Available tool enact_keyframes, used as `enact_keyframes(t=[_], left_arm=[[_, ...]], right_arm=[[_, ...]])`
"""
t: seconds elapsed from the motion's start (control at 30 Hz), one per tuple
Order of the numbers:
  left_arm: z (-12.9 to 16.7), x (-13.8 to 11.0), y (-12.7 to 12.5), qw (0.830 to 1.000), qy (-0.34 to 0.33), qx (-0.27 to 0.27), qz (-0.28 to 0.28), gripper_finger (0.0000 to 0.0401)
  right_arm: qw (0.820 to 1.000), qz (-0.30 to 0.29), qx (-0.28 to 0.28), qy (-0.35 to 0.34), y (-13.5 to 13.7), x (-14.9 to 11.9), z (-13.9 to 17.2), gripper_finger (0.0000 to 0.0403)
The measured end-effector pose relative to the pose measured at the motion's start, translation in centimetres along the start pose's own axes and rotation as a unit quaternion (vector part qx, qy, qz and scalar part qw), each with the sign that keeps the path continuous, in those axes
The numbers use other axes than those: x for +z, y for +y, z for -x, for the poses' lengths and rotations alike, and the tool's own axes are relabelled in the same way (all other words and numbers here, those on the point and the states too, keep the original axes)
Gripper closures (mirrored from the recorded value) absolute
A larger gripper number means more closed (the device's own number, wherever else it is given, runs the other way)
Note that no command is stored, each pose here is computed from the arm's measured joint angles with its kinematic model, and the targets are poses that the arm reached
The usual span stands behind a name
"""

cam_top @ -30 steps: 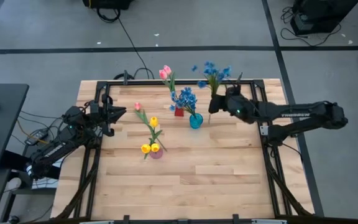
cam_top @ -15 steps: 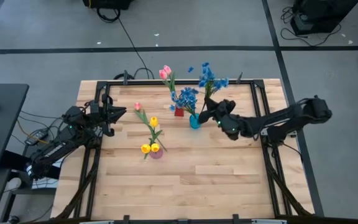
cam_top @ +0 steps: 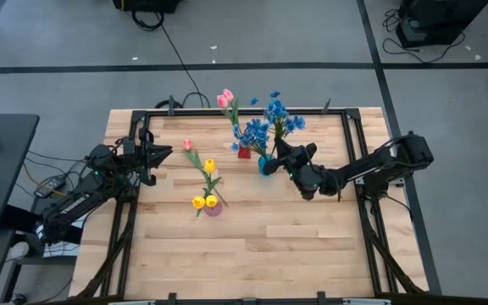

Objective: Sort flowers into vase by color
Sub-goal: Put the blue flowers into the blue vase

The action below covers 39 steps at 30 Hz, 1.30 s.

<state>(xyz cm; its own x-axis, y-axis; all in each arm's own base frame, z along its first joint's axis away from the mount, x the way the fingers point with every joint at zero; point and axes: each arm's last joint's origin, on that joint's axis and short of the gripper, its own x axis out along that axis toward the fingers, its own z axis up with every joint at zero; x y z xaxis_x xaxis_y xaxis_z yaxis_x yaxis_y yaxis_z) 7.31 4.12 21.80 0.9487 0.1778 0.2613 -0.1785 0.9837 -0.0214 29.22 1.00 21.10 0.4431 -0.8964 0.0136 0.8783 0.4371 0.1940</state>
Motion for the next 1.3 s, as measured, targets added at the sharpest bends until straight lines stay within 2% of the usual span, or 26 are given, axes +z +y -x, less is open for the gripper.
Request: enact_keyframes(t=[0.4, 0.73, 0.9, 1.03, 1.3], left_arm=[[0.0, 0.0, 0.0, 1.0, 0.001, 0.001, -0.01, 0.0347], [0.0, 0.0, 0.0, 1.0, 0.001, 0.001, -0.009, 0.0347], [0.0, 0.0, 0.0, 1.0, 0.001, 0.001, -0.011, 0.0347], [0.0, 0.0, 0.0, 1.0, 0.001, 0.001, -0.011, 0.0347], [0.0, 0.0, 0.0, 1.0, 0.001, 0.001, -0.011, 0.0347]], right_arm=[[1.0, 0.007, 0.004, -0.023, 0.1, 1.1, 0.1, 0.0385], [1.0, 0.024, 0.001, -0.013, 0.7, -3.0, -0.8, 0.0384], [0.999, 0.041, 0.001, -0.032, 1.0, -3.8, -0.5, 0.0384], [0.998, 0.041, 0.011, -0.057, 1.0, -2.4, 0.0, 0.0384], [0.994, 0.09, 0.006, -0.067, 0.9, 0.0, 0.9, 0.0384]])
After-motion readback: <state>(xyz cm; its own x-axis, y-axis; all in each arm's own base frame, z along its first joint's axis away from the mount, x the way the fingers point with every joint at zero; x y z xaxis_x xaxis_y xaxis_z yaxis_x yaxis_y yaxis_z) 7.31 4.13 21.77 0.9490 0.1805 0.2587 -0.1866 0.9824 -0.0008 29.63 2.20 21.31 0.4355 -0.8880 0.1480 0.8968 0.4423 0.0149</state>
